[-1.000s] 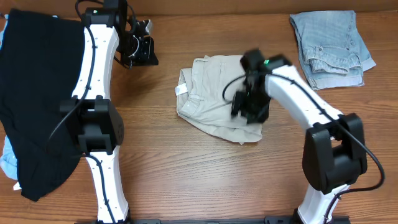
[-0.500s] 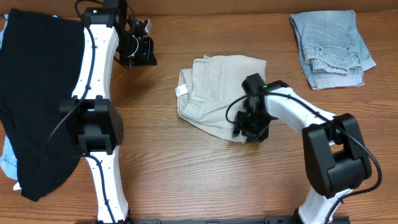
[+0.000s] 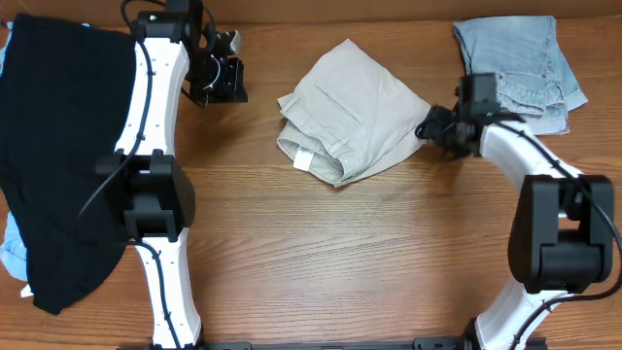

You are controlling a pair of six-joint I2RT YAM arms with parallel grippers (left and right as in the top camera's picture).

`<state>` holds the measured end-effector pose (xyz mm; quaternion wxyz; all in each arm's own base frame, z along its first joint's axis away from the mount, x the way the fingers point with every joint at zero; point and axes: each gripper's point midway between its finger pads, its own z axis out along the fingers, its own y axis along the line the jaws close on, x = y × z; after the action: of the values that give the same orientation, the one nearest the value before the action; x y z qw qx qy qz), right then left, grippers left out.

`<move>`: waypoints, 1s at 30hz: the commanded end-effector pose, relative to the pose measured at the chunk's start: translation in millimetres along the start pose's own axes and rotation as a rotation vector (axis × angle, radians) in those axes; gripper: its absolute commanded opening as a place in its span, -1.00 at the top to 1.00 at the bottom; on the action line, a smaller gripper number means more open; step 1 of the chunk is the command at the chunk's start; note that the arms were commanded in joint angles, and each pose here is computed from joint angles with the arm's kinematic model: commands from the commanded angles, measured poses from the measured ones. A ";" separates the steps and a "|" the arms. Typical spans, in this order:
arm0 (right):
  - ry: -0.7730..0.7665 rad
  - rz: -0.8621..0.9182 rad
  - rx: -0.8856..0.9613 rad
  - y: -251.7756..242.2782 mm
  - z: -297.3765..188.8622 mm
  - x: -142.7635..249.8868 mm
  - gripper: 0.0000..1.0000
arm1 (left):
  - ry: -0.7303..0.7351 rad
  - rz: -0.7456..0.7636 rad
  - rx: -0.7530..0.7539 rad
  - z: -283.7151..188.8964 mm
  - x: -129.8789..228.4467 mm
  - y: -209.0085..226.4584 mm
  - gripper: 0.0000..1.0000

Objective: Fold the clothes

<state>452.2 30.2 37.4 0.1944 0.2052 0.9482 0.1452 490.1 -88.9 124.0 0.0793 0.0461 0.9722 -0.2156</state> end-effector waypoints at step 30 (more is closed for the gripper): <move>0.028 0.104 0.250 50.8 -2.2 104.4 -0.41 | -0.025 0.014 -0.081 -8.3 -4.6 7.7 0.74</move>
<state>369.7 159.2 21.8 0.1139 0.2820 0.9490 0.0827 492.1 -77.1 119.3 0.0816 0.0435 0.9794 -0.1796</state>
